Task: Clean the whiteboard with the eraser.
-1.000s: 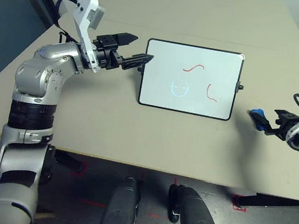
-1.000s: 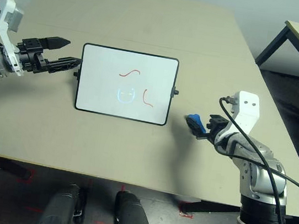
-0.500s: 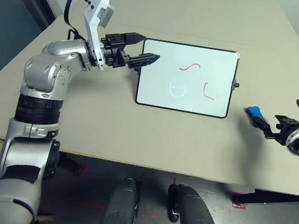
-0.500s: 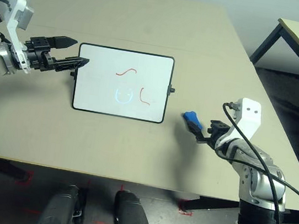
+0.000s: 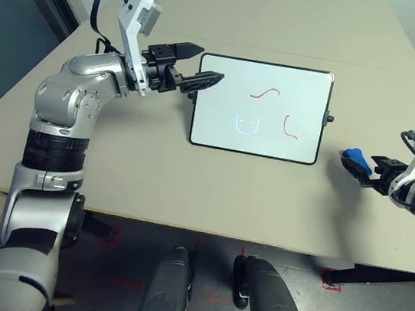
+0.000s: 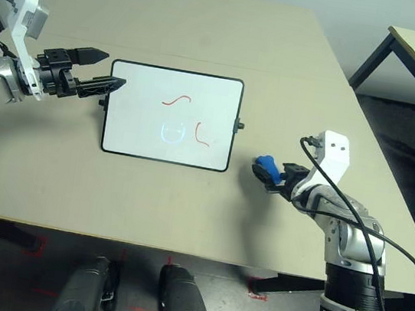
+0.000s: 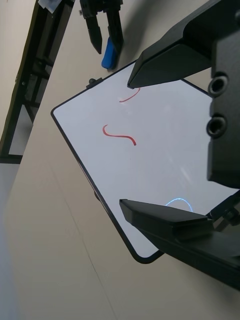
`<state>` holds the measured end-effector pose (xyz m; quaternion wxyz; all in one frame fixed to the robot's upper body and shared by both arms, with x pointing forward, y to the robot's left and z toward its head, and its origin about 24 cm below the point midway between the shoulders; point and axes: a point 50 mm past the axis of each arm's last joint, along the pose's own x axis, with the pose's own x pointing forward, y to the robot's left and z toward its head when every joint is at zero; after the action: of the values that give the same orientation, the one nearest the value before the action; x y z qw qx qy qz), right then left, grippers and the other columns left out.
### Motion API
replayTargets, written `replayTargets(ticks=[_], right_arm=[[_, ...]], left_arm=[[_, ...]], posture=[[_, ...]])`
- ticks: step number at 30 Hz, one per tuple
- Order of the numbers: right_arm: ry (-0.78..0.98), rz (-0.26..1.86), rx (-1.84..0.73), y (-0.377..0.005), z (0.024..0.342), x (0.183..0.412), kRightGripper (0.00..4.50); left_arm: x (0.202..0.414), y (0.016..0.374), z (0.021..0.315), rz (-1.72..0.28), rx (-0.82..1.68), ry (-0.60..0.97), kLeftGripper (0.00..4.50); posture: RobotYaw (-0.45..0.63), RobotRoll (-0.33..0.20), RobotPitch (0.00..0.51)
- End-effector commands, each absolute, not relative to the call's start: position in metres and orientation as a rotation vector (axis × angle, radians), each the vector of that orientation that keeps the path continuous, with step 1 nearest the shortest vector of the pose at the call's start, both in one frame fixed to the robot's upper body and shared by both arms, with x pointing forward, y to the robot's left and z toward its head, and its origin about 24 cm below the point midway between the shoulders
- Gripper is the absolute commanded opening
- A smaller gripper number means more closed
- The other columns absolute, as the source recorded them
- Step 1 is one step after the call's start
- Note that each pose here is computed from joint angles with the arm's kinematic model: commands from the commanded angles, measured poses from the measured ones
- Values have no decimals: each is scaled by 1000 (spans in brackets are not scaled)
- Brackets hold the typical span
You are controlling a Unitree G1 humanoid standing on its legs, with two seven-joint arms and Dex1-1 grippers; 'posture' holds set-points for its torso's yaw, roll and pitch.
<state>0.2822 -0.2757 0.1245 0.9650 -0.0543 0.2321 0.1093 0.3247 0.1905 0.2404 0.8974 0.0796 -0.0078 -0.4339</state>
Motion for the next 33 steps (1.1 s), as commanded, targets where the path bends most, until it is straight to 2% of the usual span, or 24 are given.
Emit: replayTargets(ticks=[1, 2, 4, 13, 15, 19, 26, 29, 33], right_arm=[[503, 216, -116, -277, 121, 281, 4470], [506, 214, -117, -277, 121, 281, 4470], [516, 210, -116, -277, 120, 281, 3889], [565, 225, -108, -274, 113, 279, 959], [568, 221, -107, -274, 113, 280, 550], [568, 216, -109, -275, 114, 282, 21], [563, 202, -110, -276, 117, 284, 21], [545, 185, -117, -278, 122, 286, 623], [517, 153, -118, -280, 133, 289, 1984]], left_arm=[[322, 192, 242, -898, 172, -16, 4500], [322, 191, 242, -897, 171, -16, 4500], [322, 191, 242, -898, 169, -17, 4500], [324, 189, 242, -900, 167, -19, 4500], [325, 189, 243, -900, 167, -20, 4500], [326, 190, 243, -896, 167, -19, 4500], [326, 192, 243, -888, 168, -19, 4500], [326, 192, 242, -886, 168, -20, 4500], [326, 192, 241, -883, 167, -22, 4500]], posture=[[-39, 0, 133], [-39, 0, 134], [-42, 0, 136], [-43, 0, 142], [-41, 0, 144], [-37, 0, 146], [-36, 0, 146], [-36, 0, 146], [-37, 0, 146]])
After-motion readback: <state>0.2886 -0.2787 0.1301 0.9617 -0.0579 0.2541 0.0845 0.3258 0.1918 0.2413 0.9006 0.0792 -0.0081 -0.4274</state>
